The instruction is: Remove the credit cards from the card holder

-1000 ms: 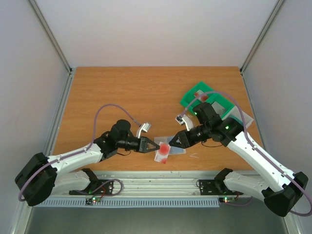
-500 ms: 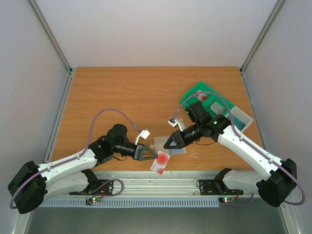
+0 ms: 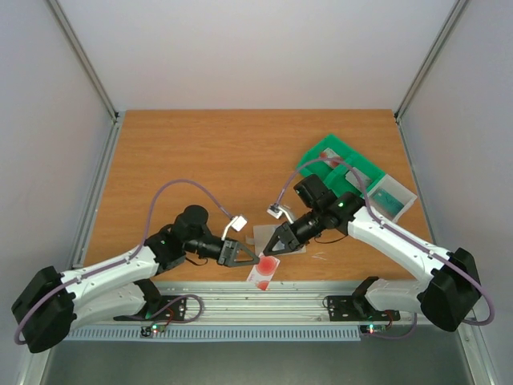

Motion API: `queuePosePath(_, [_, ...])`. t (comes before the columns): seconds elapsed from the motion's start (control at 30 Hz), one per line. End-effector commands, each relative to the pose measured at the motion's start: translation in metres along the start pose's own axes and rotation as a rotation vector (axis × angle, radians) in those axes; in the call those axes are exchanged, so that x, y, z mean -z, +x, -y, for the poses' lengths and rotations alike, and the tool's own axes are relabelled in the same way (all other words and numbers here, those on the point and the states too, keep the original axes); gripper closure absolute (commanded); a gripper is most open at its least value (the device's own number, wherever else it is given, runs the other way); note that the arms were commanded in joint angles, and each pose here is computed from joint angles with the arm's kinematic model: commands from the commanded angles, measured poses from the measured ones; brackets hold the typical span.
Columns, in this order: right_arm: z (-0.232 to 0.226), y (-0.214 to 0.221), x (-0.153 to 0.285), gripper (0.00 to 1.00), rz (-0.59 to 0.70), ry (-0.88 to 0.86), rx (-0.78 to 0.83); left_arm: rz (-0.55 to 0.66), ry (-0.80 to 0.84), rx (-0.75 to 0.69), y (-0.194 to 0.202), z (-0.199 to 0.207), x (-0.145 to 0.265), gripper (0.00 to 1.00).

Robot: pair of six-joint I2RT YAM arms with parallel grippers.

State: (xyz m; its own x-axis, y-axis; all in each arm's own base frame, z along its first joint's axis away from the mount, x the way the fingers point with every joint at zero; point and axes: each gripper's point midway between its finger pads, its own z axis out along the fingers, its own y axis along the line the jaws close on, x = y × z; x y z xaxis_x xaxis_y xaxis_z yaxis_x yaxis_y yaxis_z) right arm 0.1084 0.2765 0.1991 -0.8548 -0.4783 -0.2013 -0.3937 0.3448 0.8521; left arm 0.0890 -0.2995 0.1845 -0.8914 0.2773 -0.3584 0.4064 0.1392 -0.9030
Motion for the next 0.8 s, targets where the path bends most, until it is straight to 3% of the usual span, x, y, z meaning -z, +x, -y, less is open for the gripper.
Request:
queuePosePath(0.0, [-0.009, 0.004, -0.006, 0.78, -0.030, -0.044, 0.022, 0.005, 0.048, -0.066, 0.001, 0.014, 0.002, 1.00])
queuePosePath(0.13, [-0.003, 0.006, -0.009, 0.74, -0.043, -0.027, 0.004, 0.014, 0.055, -0.077, 0.001, 0.015, 0.003, 0.99])
queuePosePath(0.43, [-0.011, 0.009, -0.010, 0.86, -0.048, -0.059, 0.028, 0.022, 0.062, -0.089, 0.002, 0.019, 0.007, 1.00])
queuePosePath(0.57, [-0.005, 0.009, -0.011, 0.73, -0.051, -0.036, 0.018, 0.022, 0.072, -0.099, 0.003, 0.023, 0.008, 1.00])
queuePosePath(0.67, [-0.007, 0.008, -0.011, 0.72, -0.049, -0.040, 0.022, 0.020, 0.072, -0.096, 0.004, 0.023, 0.009, 1.00])
queuePosePath(0.77, [-0.010, 0.008, -0.011, 0.80, -0.052, -0.057, 0.029, 0.017, 0.071, -0.094, 0.005, 0.022, 0.008, 1.00])
